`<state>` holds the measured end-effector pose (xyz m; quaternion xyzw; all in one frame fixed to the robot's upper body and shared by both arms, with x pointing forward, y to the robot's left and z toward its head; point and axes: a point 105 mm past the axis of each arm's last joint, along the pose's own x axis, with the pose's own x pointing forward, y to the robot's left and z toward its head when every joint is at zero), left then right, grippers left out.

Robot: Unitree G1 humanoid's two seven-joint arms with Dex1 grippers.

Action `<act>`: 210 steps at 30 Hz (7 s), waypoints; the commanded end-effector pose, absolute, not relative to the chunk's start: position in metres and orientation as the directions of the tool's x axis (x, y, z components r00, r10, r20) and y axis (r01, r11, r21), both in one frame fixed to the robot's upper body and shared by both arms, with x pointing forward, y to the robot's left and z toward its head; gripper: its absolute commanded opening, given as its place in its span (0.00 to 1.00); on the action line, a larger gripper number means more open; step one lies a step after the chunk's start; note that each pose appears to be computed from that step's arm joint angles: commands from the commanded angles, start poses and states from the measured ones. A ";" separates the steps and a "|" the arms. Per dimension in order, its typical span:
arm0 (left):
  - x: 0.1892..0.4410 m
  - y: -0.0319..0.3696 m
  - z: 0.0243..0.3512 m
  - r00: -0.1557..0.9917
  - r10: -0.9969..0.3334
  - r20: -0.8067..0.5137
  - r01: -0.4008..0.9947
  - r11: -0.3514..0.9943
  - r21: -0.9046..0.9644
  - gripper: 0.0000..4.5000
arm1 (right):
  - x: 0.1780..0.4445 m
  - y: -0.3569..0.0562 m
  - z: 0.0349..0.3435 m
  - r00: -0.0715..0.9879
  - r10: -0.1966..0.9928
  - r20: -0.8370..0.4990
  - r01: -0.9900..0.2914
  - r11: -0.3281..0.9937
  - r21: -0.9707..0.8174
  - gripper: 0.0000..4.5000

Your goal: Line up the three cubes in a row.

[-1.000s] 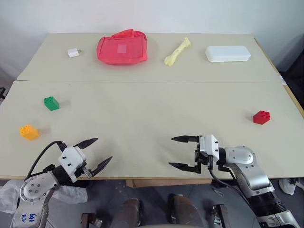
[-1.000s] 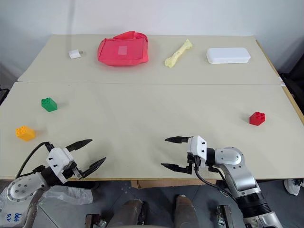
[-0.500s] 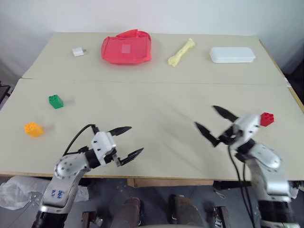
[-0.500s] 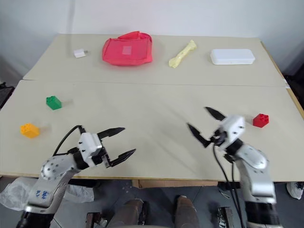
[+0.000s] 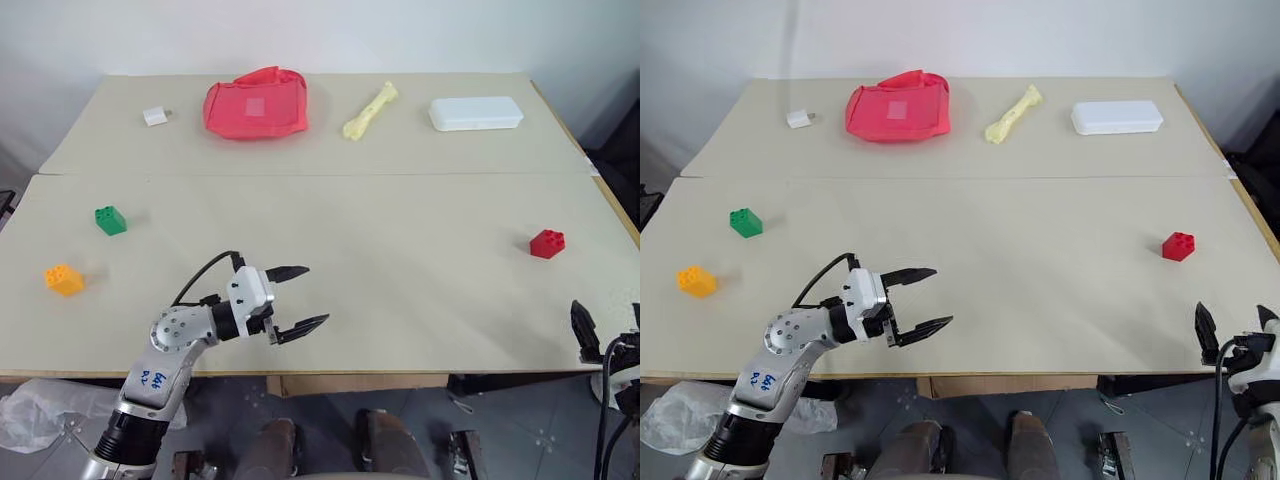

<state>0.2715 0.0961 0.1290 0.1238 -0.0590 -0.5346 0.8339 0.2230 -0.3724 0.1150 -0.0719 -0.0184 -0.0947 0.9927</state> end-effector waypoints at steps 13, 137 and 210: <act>0.253 0.102 0.143 0.411 -0.912 -0.003 0.870 0.391 0.301 0.99 | 0.356 -0.379 0.165 0.980 -0.168 -0.102 0.159 0.983 -0.092 1.00; 0.386 0.344 0.196 0.947 0.312 0.075 -0.302 0.946 -0.122 0.33 | 0.313 -0.110 0.185 0.244 0.965 0.095 -0.881 0.261 -0.395 1.00; 0.192 0.329 0.153 0.983 0.021 0.183 -0.050 0.986 0.156 1.00 | 0.297 -0.094 0.171 0.094 0.994 0.047 -0.918 0.105 -0.383 1.00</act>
